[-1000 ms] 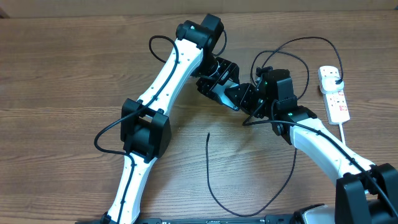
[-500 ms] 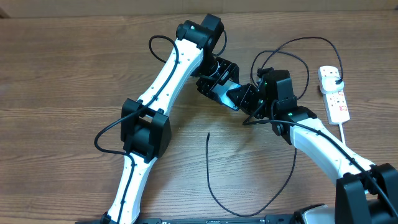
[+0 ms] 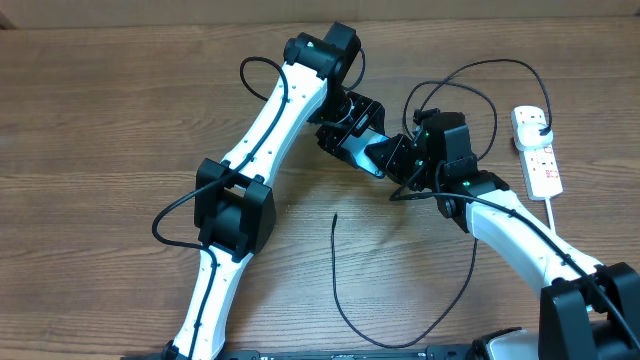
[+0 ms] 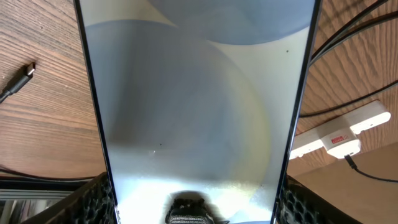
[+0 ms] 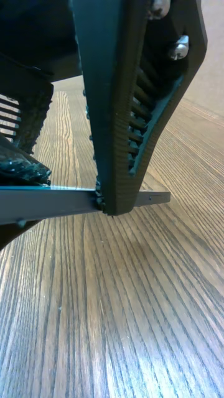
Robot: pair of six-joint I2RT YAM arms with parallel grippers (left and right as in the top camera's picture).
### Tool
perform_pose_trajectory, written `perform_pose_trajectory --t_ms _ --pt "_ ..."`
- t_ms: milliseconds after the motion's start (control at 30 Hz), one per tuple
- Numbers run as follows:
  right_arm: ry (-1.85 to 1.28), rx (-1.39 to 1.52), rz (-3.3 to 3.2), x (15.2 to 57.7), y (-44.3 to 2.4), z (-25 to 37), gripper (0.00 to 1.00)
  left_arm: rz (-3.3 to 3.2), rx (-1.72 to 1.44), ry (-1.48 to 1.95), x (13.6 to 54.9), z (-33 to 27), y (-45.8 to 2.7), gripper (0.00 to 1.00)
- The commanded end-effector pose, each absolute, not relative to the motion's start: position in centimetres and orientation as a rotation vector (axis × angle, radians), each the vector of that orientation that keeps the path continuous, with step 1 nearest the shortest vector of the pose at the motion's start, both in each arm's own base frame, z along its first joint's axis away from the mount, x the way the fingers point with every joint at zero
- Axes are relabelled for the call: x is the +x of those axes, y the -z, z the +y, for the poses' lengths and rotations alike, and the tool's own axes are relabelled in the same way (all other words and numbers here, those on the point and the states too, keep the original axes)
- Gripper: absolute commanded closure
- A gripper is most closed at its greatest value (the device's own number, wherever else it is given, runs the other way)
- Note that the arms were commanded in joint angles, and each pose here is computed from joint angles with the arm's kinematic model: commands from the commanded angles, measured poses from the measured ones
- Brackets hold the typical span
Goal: Plug charger to phone and switch on socket
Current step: 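Open the left gripper and withdraw it, leaving phone in right gripper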
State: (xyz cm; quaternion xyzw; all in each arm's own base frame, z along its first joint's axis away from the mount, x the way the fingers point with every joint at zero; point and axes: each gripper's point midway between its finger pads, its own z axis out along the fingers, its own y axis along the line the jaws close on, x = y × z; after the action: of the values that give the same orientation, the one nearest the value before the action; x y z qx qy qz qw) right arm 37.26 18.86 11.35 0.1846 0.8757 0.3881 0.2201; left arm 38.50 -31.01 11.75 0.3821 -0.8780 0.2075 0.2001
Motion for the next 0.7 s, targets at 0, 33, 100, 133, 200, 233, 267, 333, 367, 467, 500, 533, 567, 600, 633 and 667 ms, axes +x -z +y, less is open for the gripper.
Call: perform_pose_trajectory --t_ms 0,33,100,133,200,233,267,333,367,467,500,533,567,600,633,667 --pt "-1.060 0.510 2.403 37.97 -11.97 18.90 0.89 -2.459 1.073 -0.606 38.71 -31.51 -12.51 0.96" --pt "-1.060 0.510 2.403 37.97 -11.97 18.90 0.90 -2.458 1.073 -0.606 38.71 -31.52 -12.49 0.96" --pt "-1.060 0.510 2.403 37.97 -11.97 18.90 0.90 -2.459 1.073 -0.606 38.71 -31.51 -12.51 0.96" --pt "-1.060 0.510 2.402 37.97 -11.99 18.90 0.91 -2.459 1.073 -0.606 38.71 -31.51 -12.51 0.96" --pt "-1.060 0.510 2.403 37.97 -11.98 18.90 0.91 -2.459 1.073 -0.605 38.71 -31.51 -12.49 0.96" --pt "-1.060 0.509 2.403 37.96 -11.99 18.90 0.91 -2.459 1.073 -0.605 38.71 -31.51 -12.49 0.96" --pt "-1.060 0.510 2.403 37.96 -11.97 18.90 0.91 -2.459 1.073 -0.605 38.71 -31.51 -12.49 0.96" --pt "-1.060 0.510 2.403 37.97 -11.98 18.90 0.91 -2.459 1.073 -0.605 38.70 -31.51 -12.48 0.96" --pt "-1.060 0.510 2.403 37.96 -11.97 18.90 0.91 -2.459 1.073 -0.605 38.70 -31.51 -12.48 0.96" --pt "-1.059 0.511 2.405 37.93 -11.93 18.89 0.91 -2.459 1.073 -0.605 38.70 -31.51 -12.48 0.96" --pt "-1.059 0.511 2.406 37.91 -11.92 18.88 0.92 -2.459 1.073 -0.605 38.70 -31.51 -12.48 0.94" --pt "-1.058 0.511 2.407 37.90 -11.90 18.88 0.93 -2.459 1.072 -0.605 38.70 -31.51 -12.50 0.88" --pt "-1.058 0.511 2.407 37.90 -11.90 18.88 0.94 -2.460 1.073 -0.604 38.70 -31.49 -12.48 0.81" --pt "-1.059 0.511 2.407 37.90 -11.92 18.88 0.94 -2.463 1.073 -0.602 38.73 -31.46 -12.45 0.70" --pt "-1.059 0.511 2.407 37.90 -11.92 18.88 0.94 -2.467 1.071 -0.602 38.74 -31.43 -12.43 0.59" --pt "-1.059 0.511 2.407 37.90 -11.92 18.88 0.95 -2.467 1.071 -0.601 38.74 -31.41 -12.43 0.51"
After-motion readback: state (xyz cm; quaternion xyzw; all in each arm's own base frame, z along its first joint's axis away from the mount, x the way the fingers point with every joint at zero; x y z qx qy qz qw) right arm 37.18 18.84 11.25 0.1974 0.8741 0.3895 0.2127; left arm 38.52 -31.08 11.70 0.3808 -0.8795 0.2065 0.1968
